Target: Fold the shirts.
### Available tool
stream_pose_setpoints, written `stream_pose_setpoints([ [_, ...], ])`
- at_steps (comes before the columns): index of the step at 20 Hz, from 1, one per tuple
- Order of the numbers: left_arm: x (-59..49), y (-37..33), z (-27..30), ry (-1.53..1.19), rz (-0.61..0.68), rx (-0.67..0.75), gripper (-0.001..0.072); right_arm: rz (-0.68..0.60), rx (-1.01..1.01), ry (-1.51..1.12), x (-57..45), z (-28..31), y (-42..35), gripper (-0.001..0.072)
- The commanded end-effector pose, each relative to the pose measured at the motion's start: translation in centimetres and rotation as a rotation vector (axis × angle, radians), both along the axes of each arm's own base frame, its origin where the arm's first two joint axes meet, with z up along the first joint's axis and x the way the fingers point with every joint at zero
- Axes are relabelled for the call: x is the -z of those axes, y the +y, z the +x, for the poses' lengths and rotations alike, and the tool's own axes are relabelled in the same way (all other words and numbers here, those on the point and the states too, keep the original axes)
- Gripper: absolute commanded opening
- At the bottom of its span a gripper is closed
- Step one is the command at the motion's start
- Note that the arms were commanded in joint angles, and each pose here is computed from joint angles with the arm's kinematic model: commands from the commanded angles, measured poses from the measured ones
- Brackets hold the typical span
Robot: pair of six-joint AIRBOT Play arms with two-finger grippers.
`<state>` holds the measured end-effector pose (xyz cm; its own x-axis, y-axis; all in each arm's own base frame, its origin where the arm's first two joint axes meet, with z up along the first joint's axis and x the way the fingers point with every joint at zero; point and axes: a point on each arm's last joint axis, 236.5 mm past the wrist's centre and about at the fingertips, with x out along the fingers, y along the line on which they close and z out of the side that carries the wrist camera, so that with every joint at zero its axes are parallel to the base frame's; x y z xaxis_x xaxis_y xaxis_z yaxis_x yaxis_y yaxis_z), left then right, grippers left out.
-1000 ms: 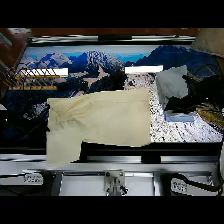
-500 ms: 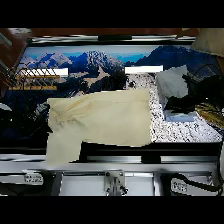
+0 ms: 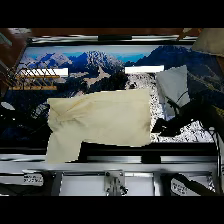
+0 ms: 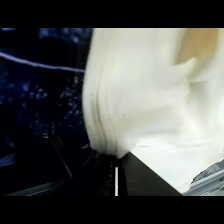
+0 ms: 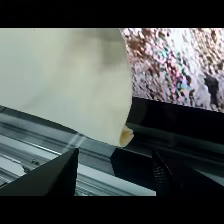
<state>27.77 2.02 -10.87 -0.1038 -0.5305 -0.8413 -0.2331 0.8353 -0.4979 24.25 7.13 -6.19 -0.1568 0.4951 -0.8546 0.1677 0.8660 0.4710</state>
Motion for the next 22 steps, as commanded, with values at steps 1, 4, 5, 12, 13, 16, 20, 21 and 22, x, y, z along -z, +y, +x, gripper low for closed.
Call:
stream_pose_setpoints([
  [1,-1.2,-1.3,0.9,-0.032,-0.057,-0.025,0.0035,-0.001,0.071,0.023,2.6,-2.8,1.0,0.0585],
  [4,-2.5,-1.9,1.8,-0.076,-0.084,-0.046,0.0035,-0.002,0.092,0.030,3.6,-3.3,1.1,0.0585],
  [5,-2.8,-1.9,1.9,-0.088,-0.079,-0.043,0.0035,0.008,0.109,0.013,3.5,-2.7,1.4,0.0585],
  [12,-5.1,-1.7,2.4,-0.166,-0.045,-0.037,0.0035,-0.032,0.059,-0.025,5.3,-1.8,5.5,0.0581],
  [13,-5.5,-1.6,2.5,-0.180,-0.039,-0.036,0.0034,-0.030,0.048,-0.008,5.5,-2.2,5.9,0.0566],
  [16,-7.0,-1.5,3.2,-0.229,-0.026,-0.035,0.0035,-0.017,0.022,0.000,4.8,-2.7,6.5,0.0076],
  [20,-16.8,-2.1,8.0,-0.583,-0.023,0.009,0.0034,0.003,-0.077,-0.400,-4.8,3.7,6.7,0.0075],
  [21,-21.6,-2.2,9.6,-0.741,0.006,-0.002,0.0033,-0.012,-0.105,-0.597,-10.1,6.3,6.5,0.0075],
  [22,-27.4,-2.4,10.7,-0.922,0.042,-0.012,0.0034,-0.044,-0.111,-0.790,-16.0,8.4,6.0,0.0075],
])
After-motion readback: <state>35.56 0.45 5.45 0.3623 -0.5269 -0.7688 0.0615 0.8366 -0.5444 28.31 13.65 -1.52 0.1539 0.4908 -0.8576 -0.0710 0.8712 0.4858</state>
